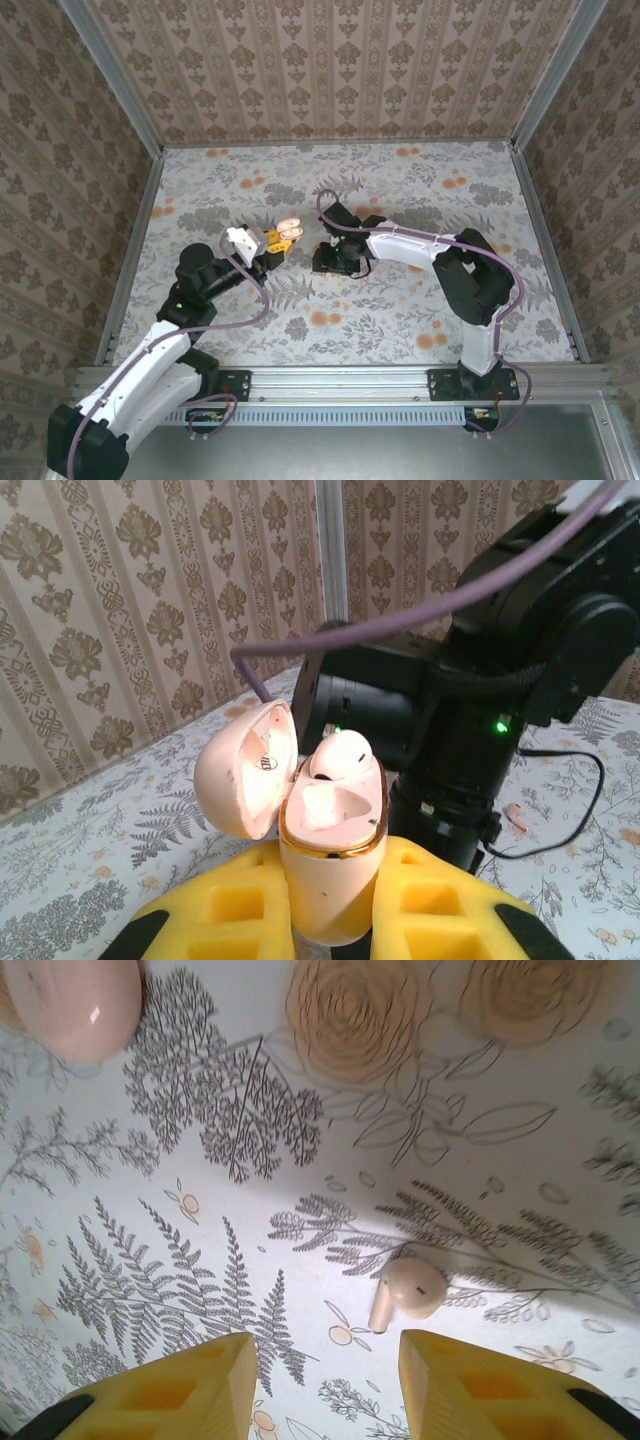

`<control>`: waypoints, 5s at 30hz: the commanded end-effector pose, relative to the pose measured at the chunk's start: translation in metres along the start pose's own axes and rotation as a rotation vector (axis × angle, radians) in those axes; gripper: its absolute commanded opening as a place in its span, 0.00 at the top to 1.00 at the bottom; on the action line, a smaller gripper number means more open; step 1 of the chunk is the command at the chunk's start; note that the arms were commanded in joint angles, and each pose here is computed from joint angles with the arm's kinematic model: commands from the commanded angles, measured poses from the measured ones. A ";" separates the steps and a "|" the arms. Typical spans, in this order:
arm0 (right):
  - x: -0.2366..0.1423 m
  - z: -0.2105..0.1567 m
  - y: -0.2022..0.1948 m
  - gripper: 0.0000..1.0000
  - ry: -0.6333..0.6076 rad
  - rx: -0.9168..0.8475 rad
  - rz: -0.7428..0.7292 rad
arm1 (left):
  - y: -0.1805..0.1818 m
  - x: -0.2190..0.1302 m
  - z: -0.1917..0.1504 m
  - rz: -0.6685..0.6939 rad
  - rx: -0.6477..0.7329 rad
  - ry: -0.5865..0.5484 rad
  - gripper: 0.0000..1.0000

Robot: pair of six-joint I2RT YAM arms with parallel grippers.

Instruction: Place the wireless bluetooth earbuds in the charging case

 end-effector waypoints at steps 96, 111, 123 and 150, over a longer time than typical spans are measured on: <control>0.039 0.005 -0.009 0.76 0.053 -0.104 -0.300 | -0.012 -0.014 -0.002 -0.048 0.024 0.028 1.00; 0.023 0.006 -0.006 0.81 -0.002 -0.097 -0.307 | -0.013 -0.012 -0.002 -0.066 0.020 0.015 1.00; -0.006 0.012 0.007 0.82 -0.082 -0.120 -0.249 | -0.012 -0.010 -0.003 -0.065 0.008 0.027 1.00; -0.117 0.013 0.047 0.81 -0.384 -0.137 0.034 | -0.004 0.001 -0.002 -0.042 -0.044 0.009 1.00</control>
Point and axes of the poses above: each hand's point on the last joint's axis, 136 mm out from that joint toward the fingers, its own x axis out along the fingers, its own y axis along the line the jaws close on, z = x × y, the point moved 5 cm from there along -x, back along the fingers, and after that the axes turned 3 degrees about x, right-handed, at the moved point
